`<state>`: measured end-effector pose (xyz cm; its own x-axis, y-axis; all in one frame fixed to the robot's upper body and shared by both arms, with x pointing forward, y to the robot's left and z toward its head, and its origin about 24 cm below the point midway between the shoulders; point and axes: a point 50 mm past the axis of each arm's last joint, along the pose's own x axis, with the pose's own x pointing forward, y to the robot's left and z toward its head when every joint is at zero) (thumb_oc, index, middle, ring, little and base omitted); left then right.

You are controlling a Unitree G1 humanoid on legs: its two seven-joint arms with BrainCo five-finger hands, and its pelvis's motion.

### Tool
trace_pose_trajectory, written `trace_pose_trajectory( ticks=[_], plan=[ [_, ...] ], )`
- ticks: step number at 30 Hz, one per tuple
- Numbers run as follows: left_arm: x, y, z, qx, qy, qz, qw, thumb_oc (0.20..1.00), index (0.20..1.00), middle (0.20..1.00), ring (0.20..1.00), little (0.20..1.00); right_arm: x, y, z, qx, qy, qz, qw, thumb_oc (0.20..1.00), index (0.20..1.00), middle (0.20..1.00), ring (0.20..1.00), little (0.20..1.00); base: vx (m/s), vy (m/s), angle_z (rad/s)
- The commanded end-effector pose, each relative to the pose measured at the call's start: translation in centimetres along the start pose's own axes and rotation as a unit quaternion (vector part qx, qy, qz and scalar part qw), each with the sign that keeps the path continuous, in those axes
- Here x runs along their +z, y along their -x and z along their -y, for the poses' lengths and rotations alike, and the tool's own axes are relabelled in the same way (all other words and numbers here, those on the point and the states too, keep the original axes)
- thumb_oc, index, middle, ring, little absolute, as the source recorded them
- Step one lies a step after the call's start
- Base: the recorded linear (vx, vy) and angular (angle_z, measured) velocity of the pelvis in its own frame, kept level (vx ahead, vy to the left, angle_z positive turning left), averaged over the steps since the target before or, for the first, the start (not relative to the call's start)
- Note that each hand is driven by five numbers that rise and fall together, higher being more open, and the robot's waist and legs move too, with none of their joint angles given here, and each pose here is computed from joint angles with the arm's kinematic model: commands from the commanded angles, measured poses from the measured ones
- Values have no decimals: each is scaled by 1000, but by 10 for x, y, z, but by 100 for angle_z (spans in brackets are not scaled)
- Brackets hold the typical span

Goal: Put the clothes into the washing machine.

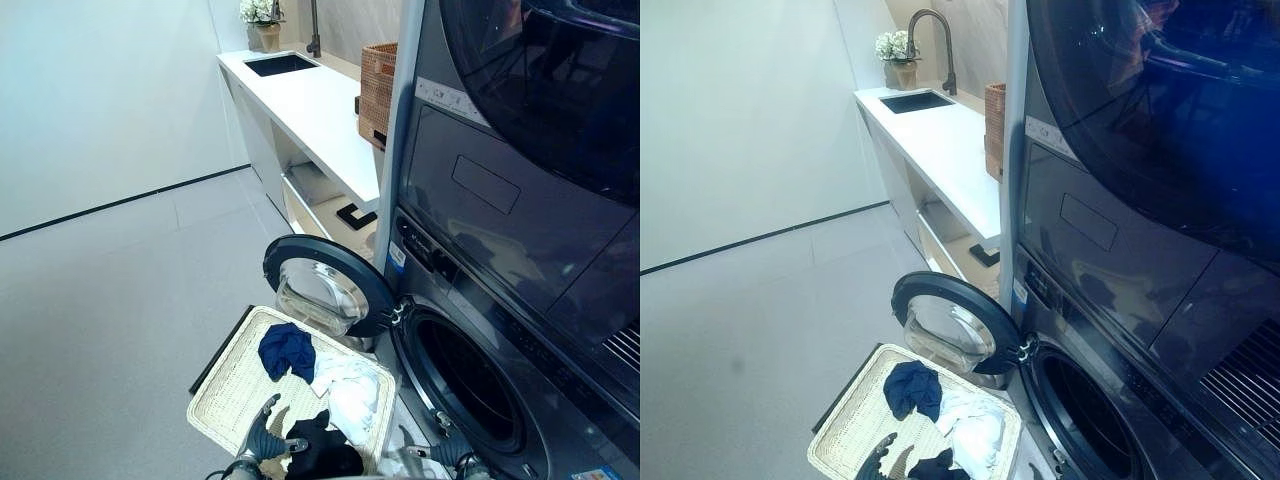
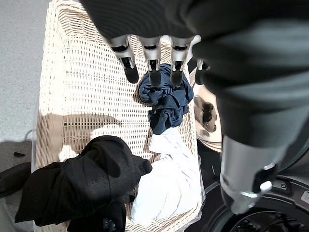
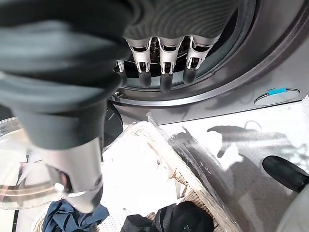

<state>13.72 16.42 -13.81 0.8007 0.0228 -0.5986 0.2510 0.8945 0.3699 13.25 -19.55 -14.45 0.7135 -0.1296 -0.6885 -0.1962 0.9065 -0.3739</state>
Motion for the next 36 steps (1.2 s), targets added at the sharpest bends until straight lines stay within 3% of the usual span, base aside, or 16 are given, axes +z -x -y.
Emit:
trace_pose_trajectory(
  ticks=[1, 25, 36],
  plan=[
    [20, -14, -7, 18, 17, 32, 999, 1000, 1000, 1000, 1000, 1000, 18, -9, -1, -4, -17, 21, 1000, 1000, 1000, 1000, 1000, 1000, 0, 0, 0],
    [20, -14, -15, 75, -51, 42, 995, 1000, 1000, 1000, 1000, 1000, 27, -10, 5, -29, -34, 50, 998, 1000, 1000, 1000, 1000, 1000, 3, -1, 0],
    [53, -28, -36, 154, -57, 104, 981, 1000, 1000, 1000, 1000, 1000, 56, -20, 20, -51, -56, 106, 992, 1000, 1000, 1000, 1000, 1000, -61, 7, -1]
  ],
)
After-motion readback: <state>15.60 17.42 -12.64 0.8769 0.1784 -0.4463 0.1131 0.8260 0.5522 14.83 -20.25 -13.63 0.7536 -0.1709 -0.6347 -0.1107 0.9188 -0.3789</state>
